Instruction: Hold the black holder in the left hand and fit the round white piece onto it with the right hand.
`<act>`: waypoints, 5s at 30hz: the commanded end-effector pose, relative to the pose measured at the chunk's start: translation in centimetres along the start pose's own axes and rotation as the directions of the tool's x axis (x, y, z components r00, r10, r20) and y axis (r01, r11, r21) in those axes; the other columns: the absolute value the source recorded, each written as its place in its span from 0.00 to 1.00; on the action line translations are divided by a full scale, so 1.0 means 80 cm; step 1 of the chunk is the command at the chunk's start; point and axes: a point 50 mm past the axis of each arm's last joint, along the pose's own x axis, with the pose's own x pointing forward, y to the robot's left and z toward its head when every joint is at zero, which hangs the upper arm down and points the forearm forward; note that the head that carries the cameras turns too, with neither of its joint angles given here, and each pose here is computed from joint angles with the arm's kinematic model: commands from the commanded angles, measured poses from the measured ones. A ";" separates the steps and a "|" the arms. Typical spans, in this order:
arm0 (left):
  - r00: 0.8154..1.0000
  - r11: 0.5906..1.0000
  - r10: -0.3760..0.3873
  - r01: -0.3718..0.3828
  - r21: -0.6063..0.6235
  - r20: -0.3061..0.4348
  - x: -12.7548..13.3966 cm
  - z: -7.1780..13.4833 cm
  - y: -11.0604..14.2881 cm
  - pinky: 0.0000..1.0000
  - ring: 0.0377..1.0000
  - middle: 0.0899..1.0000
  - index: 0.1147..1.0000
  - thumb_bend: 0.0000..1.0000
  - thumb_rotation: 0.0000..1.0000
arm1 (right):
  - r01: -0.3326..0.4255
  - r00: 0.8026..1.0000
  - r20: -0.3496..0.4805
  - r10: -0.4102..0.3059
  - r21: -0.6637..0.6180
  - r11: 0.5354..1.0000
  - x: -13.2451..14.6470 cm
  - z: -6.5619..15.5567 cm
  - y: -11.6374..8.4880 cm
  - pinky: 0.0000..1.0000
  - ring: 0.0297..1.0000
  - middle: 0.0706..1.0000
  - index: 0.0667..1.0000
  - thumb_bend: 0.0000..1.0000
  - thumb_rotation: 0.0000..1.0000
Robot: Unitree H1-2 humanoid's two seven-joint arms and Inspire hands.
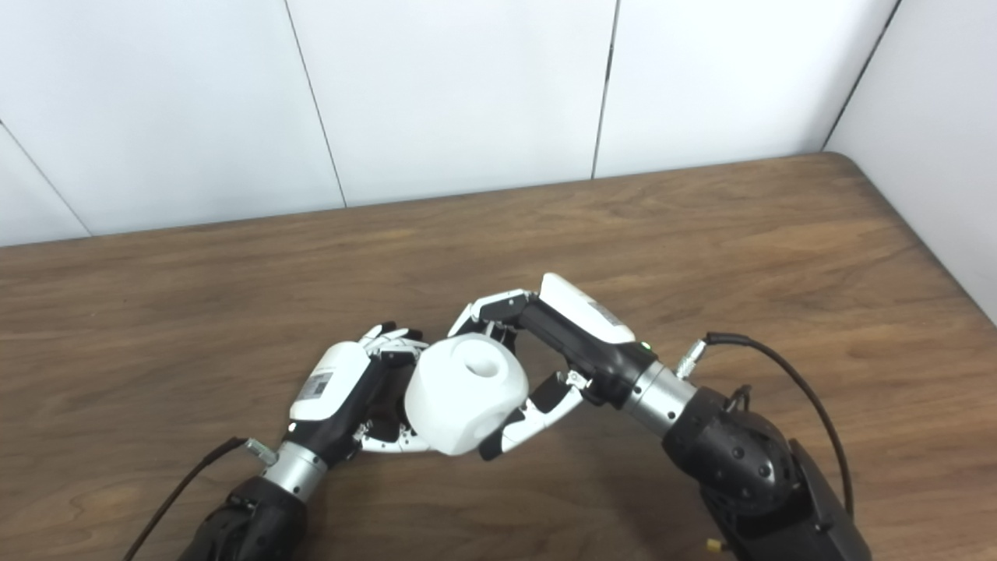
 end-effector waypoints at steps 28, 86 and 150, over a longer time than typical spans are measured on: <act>0.999 0.999 -0.034 0.034 -0.010 0.019 0.009 0.022 -0.024 0.97 0.87 0.70 0.41 0.52 0.06 | 0.036 0.950 0.305 0.065 -0.314 0.949 0.067 0.030 -0.067 0.28 0.37 0.51 0.45 0.51 0.12; 0.998 1.000 0.002 0.000 -0.028 0.057 0.001 0.045 -0.005 0.98 0.87 0.70 0.41 0.52 0.06 | -0.083 0.961 0.216 0.170 -0.363 0.928 0.046 -0.029 -0.049 0.28 0.36 0.45 0.45 0.52 0.00; 0.998 0.999 0.016 -0.013 -0.043 0.061 0.010 0.060 -0.006 0.99 0.87 0.69 0.41 0.52 0.06 | -0.150 0.948 0.215 0.235 -0.349 0.925 0.044 -0.042 -0.027 0.27 0.35 0.46 0.45 0.52 0.00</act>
